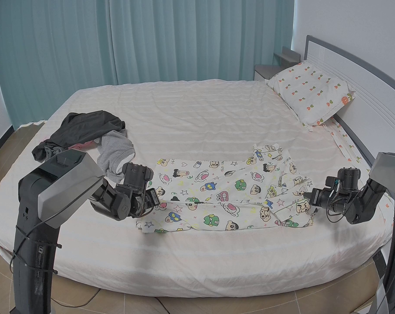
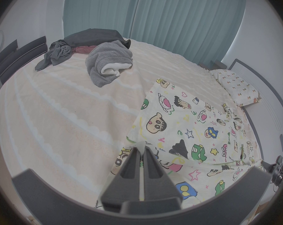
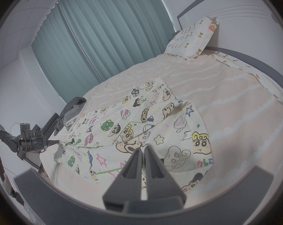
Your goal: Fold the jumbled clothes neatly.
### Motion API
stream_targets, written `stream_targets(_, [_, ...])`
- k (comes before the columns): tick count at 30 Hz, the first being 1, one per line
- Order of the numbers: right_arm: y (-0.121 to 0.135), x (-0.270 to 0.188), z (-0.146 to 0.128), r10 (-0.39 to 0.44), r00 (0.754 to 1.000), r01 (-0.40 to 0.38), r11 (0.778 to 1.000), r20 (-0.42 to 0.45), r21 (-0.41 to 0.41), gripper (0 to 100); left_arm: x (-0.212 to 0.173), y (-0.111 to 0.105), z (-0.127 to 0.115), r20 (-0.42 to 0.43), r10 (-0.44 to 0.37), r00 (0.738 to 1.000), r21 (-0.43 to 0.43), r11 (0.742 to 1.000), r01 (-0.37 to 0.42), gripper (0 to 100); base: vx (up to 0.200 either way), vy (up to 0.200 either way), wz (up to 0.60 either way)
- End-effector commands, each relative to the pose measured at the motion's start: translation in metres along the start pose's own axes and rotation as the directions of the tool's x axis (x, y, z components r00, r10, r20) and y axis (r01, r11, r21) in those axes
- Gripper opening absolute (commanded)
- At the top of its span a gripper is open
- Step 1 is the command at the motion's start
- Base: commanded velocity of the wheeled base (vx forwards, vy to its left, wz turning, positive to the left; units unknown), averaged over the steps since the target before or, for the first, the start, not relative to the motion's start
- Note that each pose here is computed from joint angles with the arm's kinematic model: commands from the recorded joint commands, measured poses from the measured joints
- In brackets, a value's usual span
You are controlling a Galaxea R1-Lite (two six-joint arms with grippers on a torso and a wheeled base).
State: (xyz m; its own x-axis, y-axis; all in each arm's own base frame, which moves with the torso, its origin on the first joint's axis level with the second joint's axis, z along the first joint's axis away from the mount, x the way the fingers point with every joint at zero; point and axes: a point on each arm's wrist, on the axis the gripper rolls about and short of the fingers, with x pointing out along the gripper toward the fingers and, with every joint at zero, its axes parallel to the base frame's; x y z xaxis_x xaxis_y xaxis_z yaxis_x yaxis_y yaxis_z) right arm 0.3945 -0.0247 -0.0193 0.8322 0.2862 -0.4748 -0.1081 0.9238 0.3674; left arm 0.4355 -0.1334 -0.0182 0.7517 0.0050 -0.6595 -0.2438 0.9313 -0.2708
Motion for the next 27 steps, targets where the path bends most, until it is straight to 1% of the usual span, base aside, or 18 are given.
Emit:
stream_targets(1, [-0.005,0.012,0.000,-0.004,1.000,0.004,1.000,-0.003,0.004,0,0.016,-0.002,-0.004,-0.018,0.011,1.000,0.002,1.000,-0.011,0,0.000,0.000,0.00])
stream_targets(3, [-0.007,0.014,0.002,-0.009,1.000,0.009,1.000,0.000,0.005,0,0.019,-0.004,-0.003,-0.032,0.019,0.999,0.000,1.000,-0.019,0,0.000,0.000,0.00])
stream_targets(4, [-0.008,0.015,0.000,-0.012,1.000,0.012,1.000,-0.008,0.006,0,0.021,-0.006,-0.001,-0.031,0.019,0.999,-0.023,1.000,-0.019,0,0.000,0.000,0.00])
stream_targets(8, [-0.009,0.019,0.002,-0.015,1.000,0.015,1.000,0.003,0.004,0,0.025,-0.010,0.002,-0.029,0.016,0.999,-0.048,0.999,-0.017,0,0.000,0.000,0.00])
stream_targets(13, [-0.010,0.023,0.006,-0.029,1.000,0.029,1.000,-0.010,0.010,0,0.028,-0.013,0.007,-0.025,0.017,1.000,-0.051,0.999,-0.018,0,0.000,0.000,0.00])
stream_targets(19, [-0.011,0.027,0.008,-0.035,0.999,0.035,0.999,-0.011,0.009,0,0.029,-0.014,0.007,-0.028,0.017,0.999,-0.049,0.999,-0.018,0,0.000,0.000,0.00])
stream_targets(24, [-0.013,0.032,0.008,-0.045,0.998,0.046,0.999,-0.037,0.018,0,0.038,-0.013,0.004,-0.059,0.043,0.997,-0.040,0.998,-0.045,0,0.000,0.000,0.00])
stream_targets(27, [-0.014,0.034,0.009,-0.049,0.998,0.050,0.998,-0.049,0.023,0,0.039,-0.014,0.006,-0.054,0.043,0.998,-0.043,0.998,-0.045,0,0.000,0.000,0.00])
